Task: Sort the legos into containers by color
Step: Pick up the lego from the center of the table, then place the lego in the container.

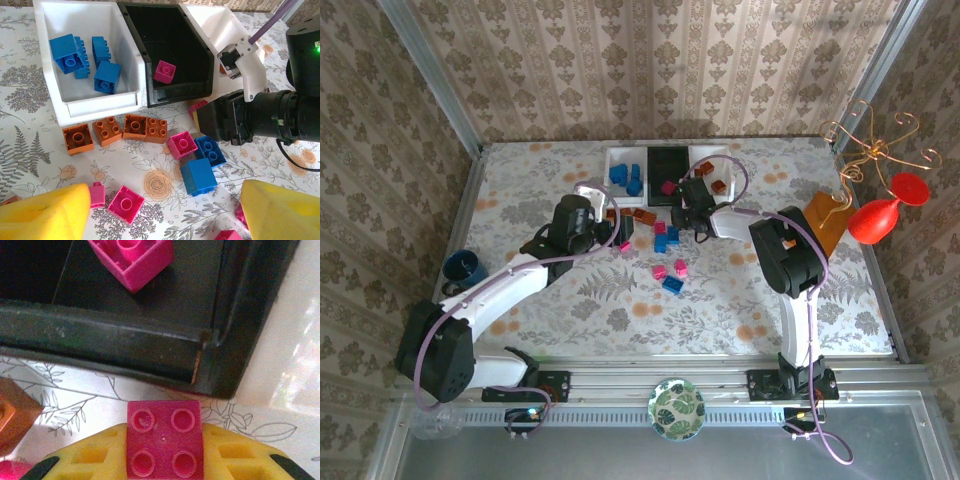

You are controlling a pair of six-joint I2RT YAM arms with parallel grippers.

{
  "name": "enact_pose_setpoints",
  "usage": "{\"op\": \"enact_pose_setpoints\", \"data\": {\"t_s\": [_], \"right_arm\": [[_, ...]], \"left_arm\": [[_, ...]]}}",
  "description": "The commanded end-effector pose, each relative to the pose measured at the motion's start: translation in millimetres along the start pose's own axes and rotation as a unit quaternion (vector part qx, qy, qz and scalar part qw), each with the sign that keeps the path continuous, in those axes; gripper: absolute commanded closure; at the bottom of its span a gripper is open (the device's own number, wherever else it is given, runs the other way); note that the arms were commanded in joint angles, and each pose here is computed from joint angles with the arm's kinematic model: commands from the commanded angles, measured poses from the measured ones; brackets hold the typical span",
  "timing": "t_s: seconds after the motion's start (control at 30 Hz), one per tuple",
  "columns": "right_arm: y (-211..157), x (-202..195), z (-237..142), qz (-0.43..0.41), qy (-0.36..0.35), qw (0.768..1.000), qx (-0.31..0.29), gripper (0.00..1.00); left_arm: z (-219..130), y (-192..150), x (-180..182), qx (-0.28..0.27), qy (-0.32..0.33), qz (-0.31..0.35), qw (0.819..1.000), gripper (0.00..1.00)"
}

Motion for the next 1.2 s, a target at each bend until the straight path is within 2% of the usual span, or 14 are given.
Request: {"op": "enact_pose_setpoints", "data": {"t_s": [0.0, 0.17, 0.27, 0.43, 0.6, 0.73, 0.8, 1.0, 1.17], "right_arm": [[-3, -1, -28, -0.004, 0.026, 1.0, 0.008, 0.68], [9, 6, -67, 0.012, 0.07, 0.997, -0.032, 0.68], [26, 15, -73, 0.022, 0.094, 0.994, -0.055, 0.68], [64, 29, -58, 0.03, 0.094, 0.991, -0.091, 0.68], [97, 37, -24, 0.036, 0.079, 0.99, -0.108, 0.65], [123, 35, -2, 0.046, 0.062, 0.99, -0.121, 0.6], [132, 35, -2, 0.054, 0.071, 0.988, -0.123, 0.54], [138, 40, -48, 0.045, 0.118, 0.981, -0.147, 0.37], [96, 31, -96, 0.038, 0.149, 0.979, -0.136, 0.3]], "left_arm": [[0, 0, 5, -0.004, 0.006, -0.01, 1.0, 0.2], [-1, 1, 9, -0.011, 0.011, -0.013, 1.0, 0.2], [-1, 2, 11, -0.013, 0.012, -0.016, 1.0, 0.2], [-2, -3, 12, -0.007, 0.012, -0.018, 1.0, 0.2], [-7, -9, 14, 0.006, 0.018, -0.019, 1.0, 0.19], [-14, -15, 16, 0.016, 0.027, -0.015, 0.999, 0.19], [-17, -20, 19, 0.025, 0.034, -0.011, 0.999, 0.19], [-16, -42, 31, 0.057, 0.062, -0.017, 0.996, 0.15], [0, -52, 36, 0.08, 0.055, -0.032, 0.995, 0.16]]}}
Point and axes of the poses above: each hand's point on the last joint's axis, 136 mm out from that joint toward the fingers, its own z axis out along the fingers, its own x axis along the line the jaws close on, y = z × x, the point moved 9 cm from there along -z, back along the fingers, and after that the axes turned 9 degrees about z, right-handed, at the moved point
